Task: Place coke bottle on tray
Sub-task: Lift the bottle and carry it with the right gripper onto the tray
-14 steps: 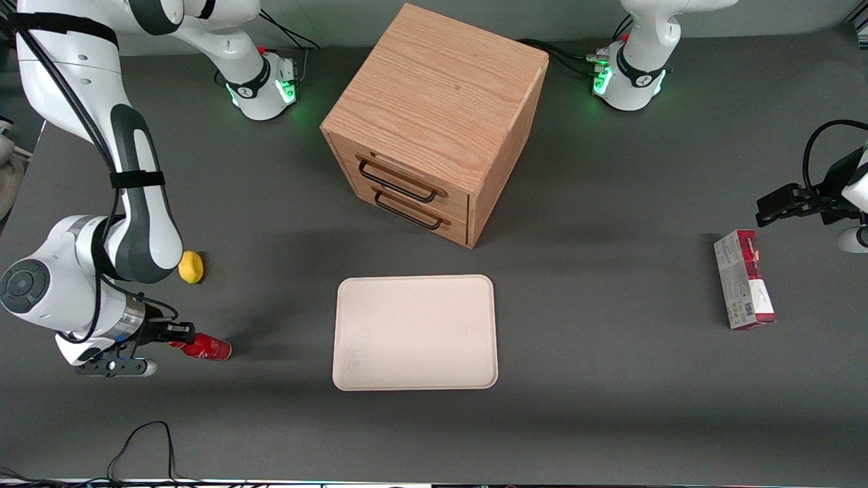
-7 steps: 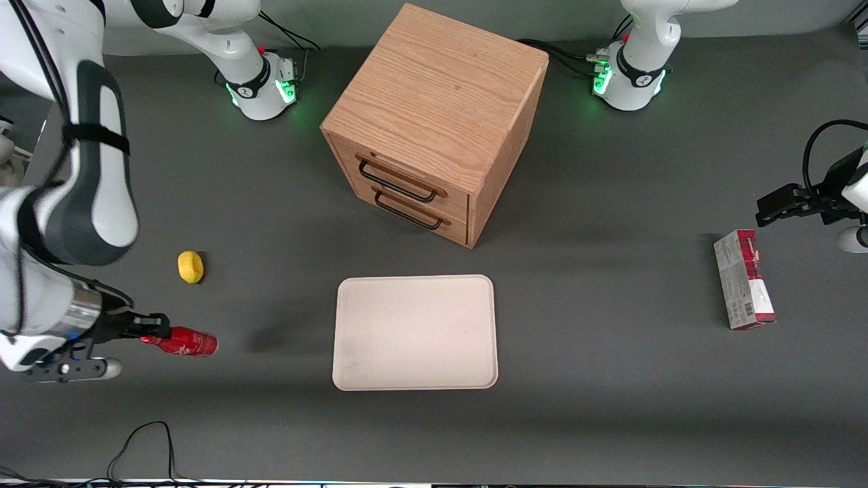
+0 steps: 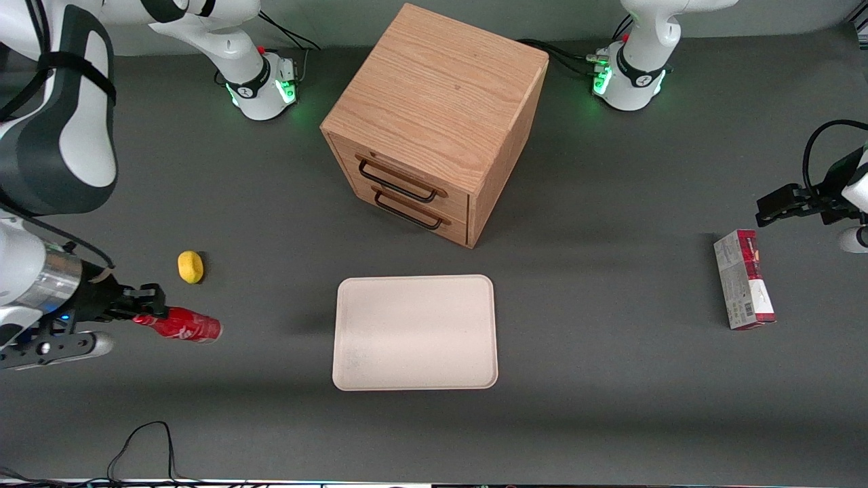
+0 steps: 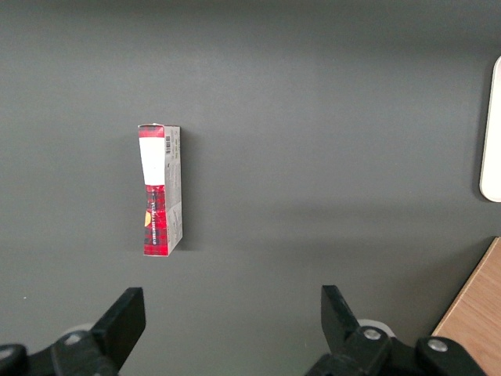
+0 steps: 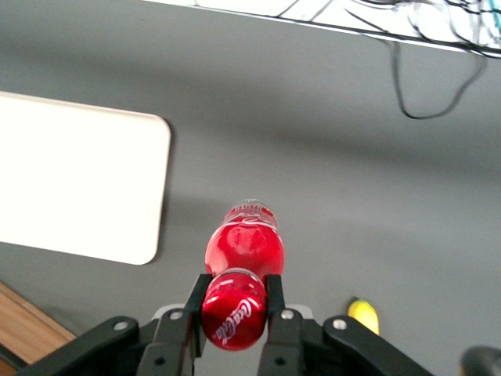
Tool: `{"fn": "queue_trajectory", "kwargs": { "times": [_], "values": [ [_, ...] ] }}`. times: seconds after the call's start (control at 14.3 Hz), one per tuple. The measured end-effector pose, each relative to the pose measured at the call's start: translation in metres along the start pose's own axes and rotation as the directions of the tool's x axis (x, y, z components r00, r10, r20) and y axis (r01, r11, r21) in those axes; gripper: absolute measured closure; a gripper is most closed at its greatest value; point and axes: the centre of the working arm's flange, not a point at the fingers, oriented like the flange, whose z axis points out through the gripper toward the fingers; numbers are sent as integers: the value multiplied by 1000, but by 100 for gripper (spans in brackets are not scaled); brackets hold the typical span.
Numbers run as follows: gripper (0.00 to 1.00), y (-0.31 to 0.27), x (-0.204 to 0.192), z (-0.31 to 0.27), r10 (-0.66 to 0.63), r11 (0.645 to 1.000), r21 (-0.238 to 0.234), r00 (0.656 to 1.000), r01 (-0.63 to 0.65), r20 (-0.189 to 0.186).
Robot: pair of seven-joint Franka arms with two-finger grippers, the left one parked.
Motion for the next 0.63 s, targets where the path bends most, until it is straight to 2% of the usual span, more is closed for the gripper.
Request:
{"fn": "queue_trajectory", "kwargs": {
  "times": [0.21,0.35,0.49,0.63],
  "values": [
    [68,-100,3,18,-29,999,-43,1000,29,0],
    [68,-168,-3,30,-42,998,-40,999,42,-7],
    [68,-195,-3,41,-58,998,-22,998,58,-13],
    [68,-195,4,56,-58,998,-7,998,58,-22]
  ]
}}
